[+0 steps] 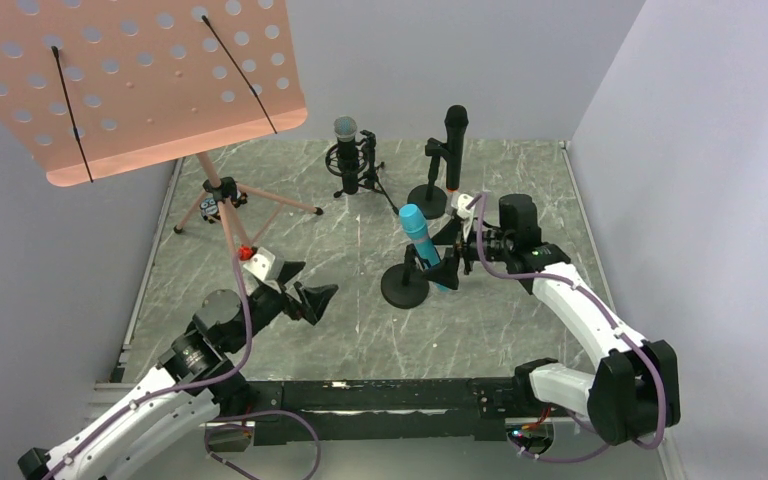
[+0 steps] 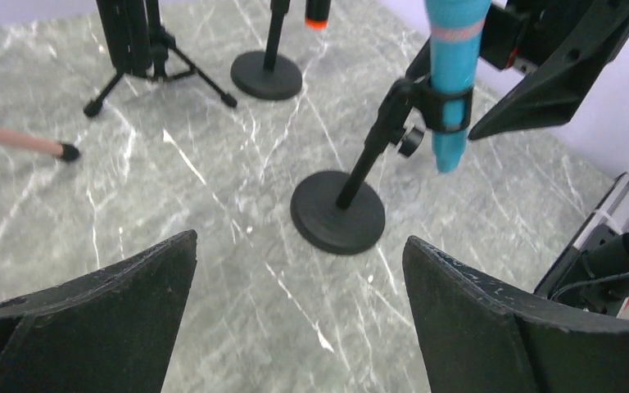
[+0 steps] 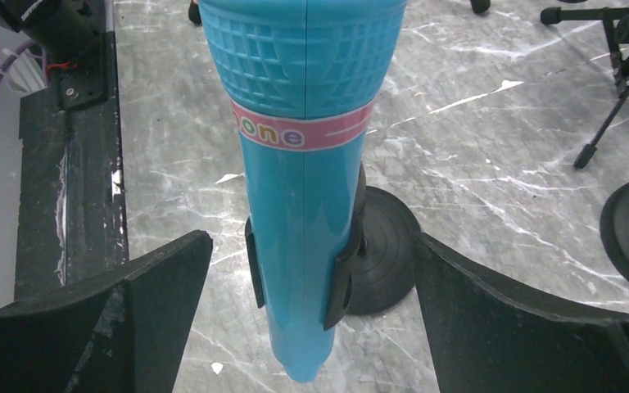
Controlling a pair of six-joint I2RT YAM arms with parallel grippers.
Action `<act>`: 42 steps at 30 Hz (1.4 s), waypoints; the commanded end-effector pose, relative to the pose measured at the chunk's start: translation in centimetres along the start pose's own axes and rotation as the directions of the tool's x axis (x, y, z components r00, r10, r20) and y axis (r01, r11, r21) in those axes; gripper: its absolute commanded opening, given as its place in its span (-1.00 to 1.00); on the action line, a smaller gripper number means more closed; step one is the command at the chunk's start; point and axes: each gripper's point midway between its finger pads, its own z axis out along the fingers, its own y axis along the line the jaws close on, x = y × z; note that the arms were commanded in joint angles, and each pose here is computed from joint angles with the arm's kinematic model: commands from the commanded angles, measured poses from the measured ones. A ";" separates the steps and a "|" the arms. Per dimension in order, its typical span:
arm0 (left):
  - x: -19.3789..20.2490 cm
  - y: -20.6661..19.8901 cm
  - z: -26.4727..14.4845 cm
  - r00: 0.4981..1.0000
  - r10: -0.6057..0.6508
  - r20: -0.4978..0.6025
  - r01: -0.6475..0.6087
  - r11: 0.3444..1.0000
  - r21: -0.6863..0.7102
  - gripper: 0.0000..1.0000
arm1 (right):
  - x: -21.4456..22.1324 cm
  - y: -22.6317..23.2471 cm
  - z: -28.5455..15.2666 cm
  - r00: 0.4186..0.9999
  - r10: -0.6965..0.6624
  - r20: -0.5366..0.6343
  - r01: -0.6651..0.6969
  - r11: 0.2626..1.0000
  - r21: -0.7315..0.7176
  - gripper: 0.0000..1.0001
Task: Attach the microphones to the stand
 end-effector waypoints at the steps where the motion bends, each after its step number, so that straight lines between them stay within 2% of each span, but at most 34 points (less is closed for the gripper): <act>1: 1.6 0.5 -0.9 0.996 -0.087 -0.006 0.087 0.996 -0.027 0.99 | -1.1 -0.6 0.9 0.999 -0.048 0.009 0.048 0.999 0.019 0.86; 8: 1.5 0.6 -1.2 0.997 -0.080 0.000 0.080 0.996 -0.026 0.99 | -1.0 -0.6 1.8 0.999 -0.036 0.010 0.036 0.999 0.017 0.31; 13: 1.3 0.2 -0.8 0.997 -0.083 -0.008 0.083 0.996 -0.013 0.99 | -1.3 -0.6 1.5 0.999 -0.051 0.001 0.051 0.998 0.024 -0.44; 16: 1.0 0.0 -0.9 0.997 -0.081 -0.002 0.081 0.997 -0.002 0.99 | -1.7 -0.3 0.9 0.998 -0.070 -0.003 0.070 0.998 0.004 -0.63; 20: 0.6 0.0 -1.4 0.997 -0.076 0.007 0.076 0.997 0.000 0.99 | -3.5 -1.0 -2.1 0.996 -0.091 0.023 0.090 0.995 0.030 -0.75; 25: 0.5 0.3 -1.7 0.998 -0.060 -0.013 0.060 0.998 -0.025 0.99 | -5.1 -4.6 -7.5 0.993 -0.109 0.051 0.094 0.966 0.240 -0.79; 29: 0.2 0.3 -1.7 0.999 -0.030 -0.031 0.030 0.999 -0.023 0.99 | -5.7 -9.2 -10.9 0.996 -0.089 0.024 0.069 0.886 0.458 -0.80; 34: 0.1 0.0 -1.5 0.999 -0.016 -0.042 0.016 1.000 -0.005 0.99 | -8.0 -15.4 -15.0 0.995 -0.092 0.031 0.051 0.769 0.637 -0.80; 38: 0.4 -0.3 -1.5 0.999 -0.027 -0.036 0.028 1.000 0.013 0.99 | -9.6 -20.8 -17.5 0.992 -0.112 0.065 0.031 0.692 0.721 -0.81; 42: 0.8 -0.4 -1.7 0.999 -0.036 -0.039 0.036 0.999 0.023 0.99 | -10.8 -25.3 -18.1 0.982 -0.136 0.128 -0.003 0.675 0.738 -0.81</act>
